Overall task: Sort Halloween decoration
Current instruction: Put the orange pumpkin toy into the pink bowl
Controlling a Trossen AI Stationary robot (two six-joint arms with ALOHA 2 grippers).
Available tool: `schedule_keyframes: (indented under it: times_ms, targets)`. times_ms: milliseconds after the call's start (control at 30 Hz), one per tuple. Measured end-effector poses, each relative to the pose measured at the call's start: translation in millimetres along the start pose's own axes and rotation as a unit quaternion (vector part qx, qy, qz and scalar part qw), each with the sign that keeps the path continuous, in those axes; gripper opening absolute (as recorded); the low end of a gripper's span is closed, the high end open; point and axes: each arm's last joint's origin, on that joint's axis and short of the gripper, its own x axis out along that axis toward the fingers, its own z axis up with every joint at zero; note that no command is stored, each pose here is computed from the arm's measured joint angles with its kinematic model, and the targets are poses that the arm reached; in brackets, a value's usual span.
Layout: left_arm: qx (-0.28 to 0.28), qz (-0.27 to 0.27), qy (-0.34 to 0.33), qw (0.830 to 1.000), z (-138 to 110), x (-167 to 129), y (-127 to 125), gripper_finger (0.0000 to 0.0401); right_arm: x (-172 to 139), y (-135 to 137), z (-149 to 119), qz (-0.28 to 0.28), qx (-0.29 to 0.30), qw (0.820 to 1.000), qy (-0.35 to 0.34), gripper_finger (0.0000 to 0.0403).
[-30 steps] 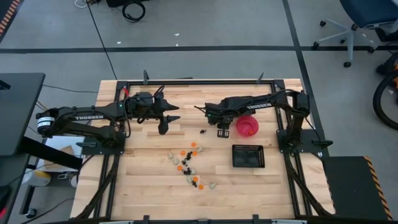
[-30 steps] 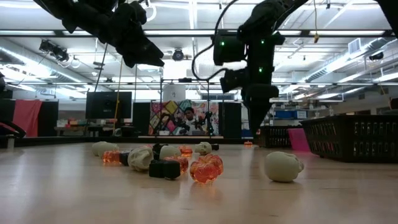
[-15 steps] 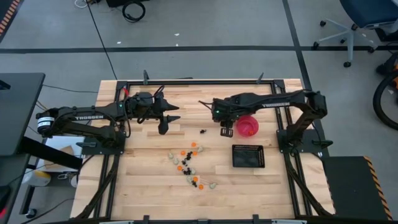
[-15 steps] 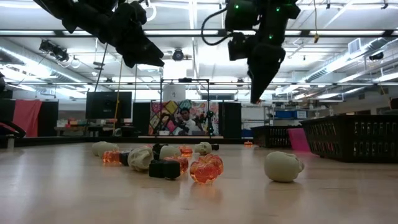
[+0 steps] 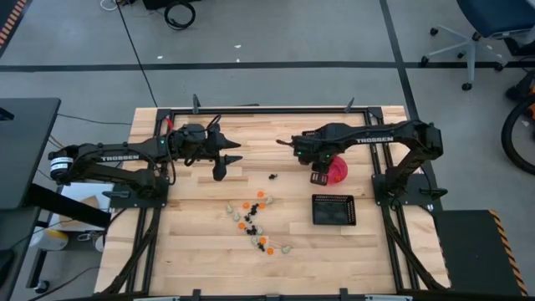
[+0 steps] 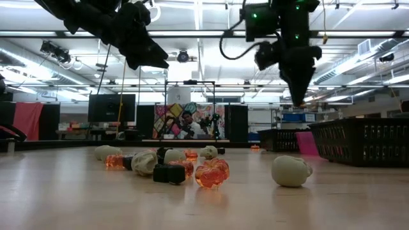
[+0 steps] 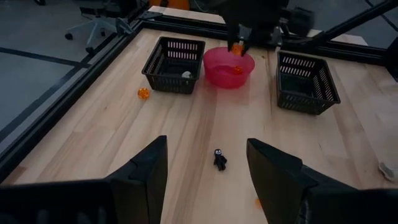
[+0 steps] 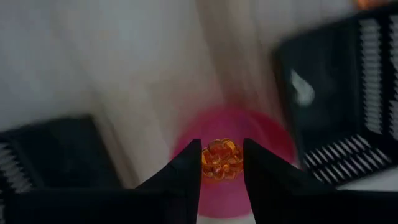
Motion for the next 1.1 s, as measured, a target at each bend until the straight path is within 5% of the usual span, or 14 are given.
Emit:
schedule_keyframes:
  times_ms: [367, 700, 1100]
  targets:
    - [-0.004, 0.0, 0.003, 1.0, -0.6, 0.0, 0.0, 0.0192, 45.2, -21.3, -20.5, -0.007, 0.049, 0.997, 0.064, 0.0111]
    - [-0.006, 0.0, 0.002, 1.0, -0.4, 0.0, 0.0, 0.0192, 79.7, -32.4, -30.9, 0.019, 0.073, 0.996, 0.051, 0.0122]
    - [-0.006, 0.0, -0.001, 1.0, 0.1, 0.0, 0.0, 0.0192, 72.3, -34.6, -29.0, 0.035, 0.08, 0.994, 0.06, 0.0153]
